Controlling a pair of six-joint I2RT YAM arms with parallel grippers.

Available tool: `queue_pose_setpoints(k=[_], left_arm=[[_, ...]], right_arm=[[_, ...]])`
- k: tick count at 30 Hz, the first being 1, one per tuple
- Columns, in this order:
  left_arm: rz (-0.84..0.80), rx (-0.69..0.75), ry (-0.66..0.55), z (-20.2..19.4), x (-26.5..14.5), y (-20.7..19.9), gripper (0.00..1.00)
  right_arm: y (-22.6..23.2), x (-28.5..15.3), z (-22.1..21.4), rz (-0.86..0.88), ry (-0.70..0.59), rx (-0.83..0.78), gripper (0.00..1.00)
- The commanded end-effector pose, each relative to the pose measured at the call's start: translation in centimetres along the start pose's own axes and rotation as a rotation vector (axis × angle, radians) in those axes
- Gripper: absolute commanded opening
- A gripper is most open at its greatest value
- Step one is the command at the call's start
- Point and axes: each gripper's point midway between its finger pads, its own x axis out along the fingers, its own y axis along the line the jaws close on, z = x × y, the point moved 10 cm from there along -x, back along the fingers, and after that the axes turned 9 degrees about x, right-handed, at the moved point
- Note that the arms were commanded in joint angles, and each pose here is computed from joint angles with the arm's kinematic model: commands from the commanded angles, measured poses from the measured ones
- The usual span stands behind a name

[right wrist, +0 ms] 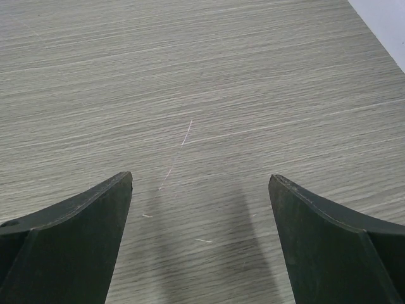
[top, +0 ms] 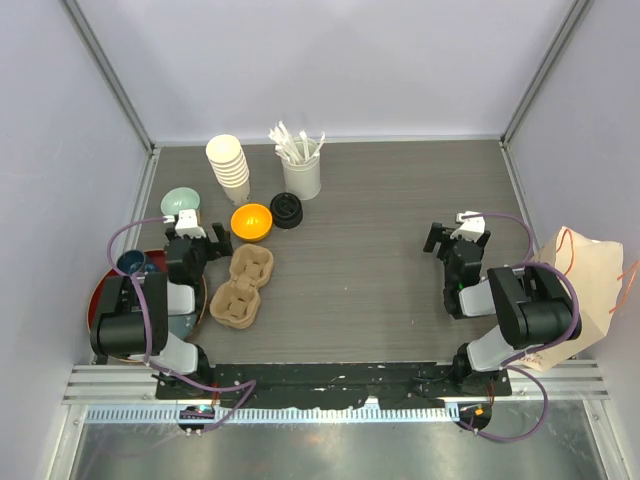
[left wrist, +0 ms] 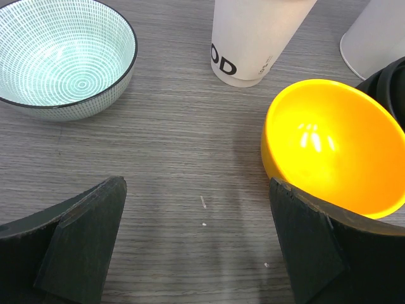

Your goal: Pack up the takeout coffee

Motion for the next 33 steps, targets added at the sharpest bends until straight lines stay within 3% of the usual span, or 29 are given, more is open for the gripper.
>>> queue_pose_setpoints(k=[1, 8, 11, 12, 14, 15, 20, 26, 28, 30, 31, 32, 33], left_arm=[[0.016, 0.008, -0.075, 1.4, 0.4, 0.1, 1.00], [-0.105, 0.060, -0.074, 1.4, 0.5, -0.6, 1.00], [-0.080, 0.062, -0.111, 2.9, 0.4, -0.3, 1.00], [-0.074, 0.041, -0.027, 2.5, 0.3, -0.2, 1.00], [-0.068, 0.022, -0.001, 5.4, 1.2, 0.4, 1.00], [-0.080, 0.016, 0.077, 5.5, 1.0, 0.6, 1.00], [-0.210, 0.020, 0.089, 10.6, 0.7, 0.9, 0.95], [-0.407, -0.018, 0.196, 17.5, -1.0, 0.6, 0.73], [-0.390, -0.045, 0.185, 21.3, -0.6, 0.5, 0.70], [-0.294, -0.073, 0.250, 22.8, -0.1, 0.8, 0.68], [-0.275, -0.066, 0.208, 25.6, 0.2, 0.6, 0.68], [-0.250, -0.099, 0.290, 24.9, 1.4, 0.7, 0.66], [-0.202, -0.092, 0.299, 25.6, 2.1, 1.0, 0.65]], right_arm=[[0.2, 0.5, 1.4, -0.003, -0.085, 0.027, 0.94], [1.9, 1.5, 6.6, 0.001, -0.027, 0.037, 0.89], [4.2, 1.9, 9.5, 0.154, -0.017, 0.111, 0.88], [5.1, 1.9, 11.0, 0.183, -0.022, 0.129, 0.87], [5.9, 1.9, 12.1, 0.201, -0.008, 0.161, 0.85], [6.3, 2.0, 12.9, 0.204, 0.011, 0.164, 0.85], [9.1, 1.1, 14.3, 0.280, 0.062, 0.159, 0.83], [11.1, -0.5, 14.4, 0.352, 0.112, 0.109, 0.83], [11.2, -0.8, 14.5, 0.365, 0.116, 0.111, 0.83], [11.1, -1.0, 14.4, 0.363, 0.126, 0.116, 0.83], [11.0, -1.1, 14.3, 0.361, 0.127, 0.114, 0.83], [11.0, -1.4, 14.3, 0.362, 0.130, 0.113, 0.83], [10.8, -1.4, 14.2, 0.357, 0.129, 0.107, 0.83]])
